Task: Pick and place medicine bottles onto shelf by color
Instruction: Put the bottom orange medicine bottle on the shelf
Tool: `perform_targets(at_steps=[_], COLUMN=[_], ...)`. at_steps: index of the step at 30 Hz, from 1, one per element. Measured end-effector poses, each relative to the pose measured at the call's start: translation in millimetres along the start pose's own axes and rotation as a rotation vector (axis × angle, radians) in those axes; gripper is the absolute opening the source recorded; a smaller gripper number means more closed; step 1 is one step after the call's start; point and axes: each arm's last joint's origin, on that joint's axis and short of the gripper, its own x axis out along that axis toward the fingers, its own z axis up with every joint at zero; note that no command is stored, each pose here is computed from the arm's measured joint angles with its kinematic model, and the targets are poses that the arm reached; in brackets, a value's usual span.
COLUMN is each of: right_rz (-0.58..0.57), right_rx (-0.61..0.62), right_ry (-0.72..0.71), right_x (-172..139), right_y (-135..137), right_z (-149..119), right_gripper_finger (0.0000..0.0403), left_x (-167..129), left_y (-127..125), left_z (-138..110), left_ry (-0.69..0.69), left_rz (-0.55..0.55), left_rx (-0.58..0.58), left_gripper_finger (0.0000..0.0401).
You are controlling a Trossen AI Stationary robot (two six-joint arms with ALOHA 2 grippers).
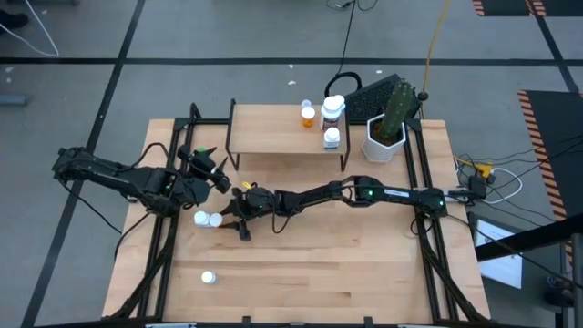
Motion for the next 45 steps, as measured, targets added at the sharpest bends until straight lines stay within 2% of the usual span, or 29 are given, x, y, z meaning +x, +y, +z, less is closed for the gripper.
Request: perform_targets(at_steps=[4, 14, 19, 26, 30, 35, 41, 45], right_rz=[-0.001, 0.021, 0.007, -0.165, -0.167, -0.169, -0.209, -0.209], right_rx=[0.007, 0.036, 0.036, -0.026, -0.013, 0.035, 0.042, 0.032], right_ry=[0.017, 0.125, 0.148, 0.093, 0.161, 0.302, 0.336, 0.275], right_x=[-1.4, -18.2, -50.8, -104.3, -113.9, -117.1, -117.5, -115.2], right_y=[-0.8, 1.6, 10.3, 19.3, 19.4, 20.7, 23.2, 25.0], right_z=[5.2, 9.4, 7.0, 6.6, 11.2, -4.5, -6.5, -0.6], right_gripper_finger=[0.0158, 0.0168, 0.0169, 0.0171, 0.0197, 0.0251, 0.0280, 0.0281], left_x=[0.0, -1.5, -1.4, -1.4, -1.4, -1.4, -1.5, -1.5], left_y=[-0.4, -0.2, -0.3, -0.7, -1.8, -2.1, -2.5, -2.3], left_z=[-1.2, -5.4, -5.2, -3.6, -0.4, 0.3, -0.2, -1.2], left_ry=[0.013, 0.034, 0.033, 0.023, 0.004, 0.001, 0.009, 0.016], left_rz=[-0.022, -0.032, -0.032, -0.031, -0.035, -0.037, -0.056, -0.056], left_rx=[0.011, 0.028, 0.023, 0.004, -0.005, -0.009, -0.004, -0.001], left_gripper_finger=[0.0211, 0.0211, 0.0211, 0.0211, 0.0211, 0.0211, 0.0211, 0.0211])
